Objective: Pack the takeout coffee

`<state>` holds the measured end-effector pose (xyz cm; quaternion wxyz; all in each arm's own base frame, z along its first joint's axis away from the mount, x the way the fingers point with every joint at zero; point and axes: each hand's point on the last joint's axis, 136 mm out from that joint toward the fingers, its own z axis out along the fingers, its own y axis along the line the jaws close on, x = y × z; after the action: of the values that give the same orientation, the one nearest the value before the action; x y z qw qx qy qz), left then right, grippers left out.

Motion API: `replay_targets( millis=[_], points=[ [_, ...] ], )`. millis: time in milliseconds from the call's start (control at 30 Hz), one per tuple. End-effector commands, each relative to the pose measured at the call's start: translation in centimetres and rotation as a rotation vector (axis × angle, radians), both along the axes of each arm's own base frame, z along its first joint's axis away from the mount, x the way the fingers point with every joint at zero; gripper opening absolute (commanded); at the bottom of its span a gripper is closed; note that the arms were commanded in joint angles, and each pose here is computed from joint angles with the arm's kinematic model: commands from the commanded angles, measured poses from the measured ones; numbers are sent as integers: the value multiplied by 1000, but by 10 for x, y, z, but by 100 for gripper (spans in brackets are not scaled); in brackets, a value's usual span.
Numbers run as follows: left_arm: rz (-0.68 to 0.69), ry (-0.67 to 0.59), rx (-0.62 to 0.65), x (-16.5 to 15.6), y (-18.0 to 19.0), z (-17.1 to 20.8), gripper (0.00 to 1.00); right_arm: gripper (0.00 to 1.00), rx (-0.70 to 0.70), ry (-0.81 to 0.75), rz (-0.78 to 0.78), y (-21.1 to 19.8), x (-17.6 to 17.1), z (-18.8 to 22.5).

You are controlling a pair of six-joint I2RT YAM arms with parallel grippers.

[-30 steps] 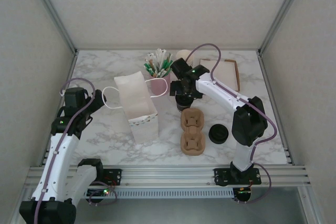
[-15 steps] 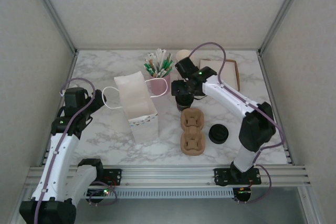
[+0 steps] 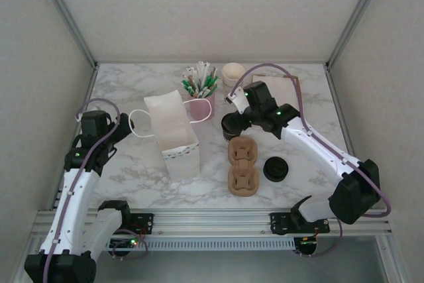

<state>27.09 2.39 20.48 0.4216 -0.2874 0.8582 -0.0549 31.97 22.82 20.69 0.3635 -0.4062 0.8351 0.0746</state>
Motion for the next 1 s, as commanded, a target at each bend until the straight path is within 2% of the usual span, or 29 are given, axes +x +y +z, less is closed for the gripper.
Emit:
replay_targets(
  millis=[0, 167, 267, 400, 667, 967],
  points=[
    [2, -10, -2, -3, 1, 0, 100, 87, -27, -26, 260, -5, -11, 0],
    [-2, -19, -4, -2, 1, 1, 100, 88, 132, 28, 435, -4, -14, -5],
    [-4, -18, -6, -2, 0, 0, 100, 89, 187, 55, 484, -1, -10, -14],
    [-5, -18, -9, -2, 0, 0, 100, 98, 220, 127, 550, 8, -15, -28],
    [-13, -16, -9, -1, -1, 0, 100, 99, 208, -27, 529, 12, 16, -37],
    [-11, -16, -8, -1, -1, -1, 100, 96, 198, 43, 571, 17, 19, -57]
  ],
)
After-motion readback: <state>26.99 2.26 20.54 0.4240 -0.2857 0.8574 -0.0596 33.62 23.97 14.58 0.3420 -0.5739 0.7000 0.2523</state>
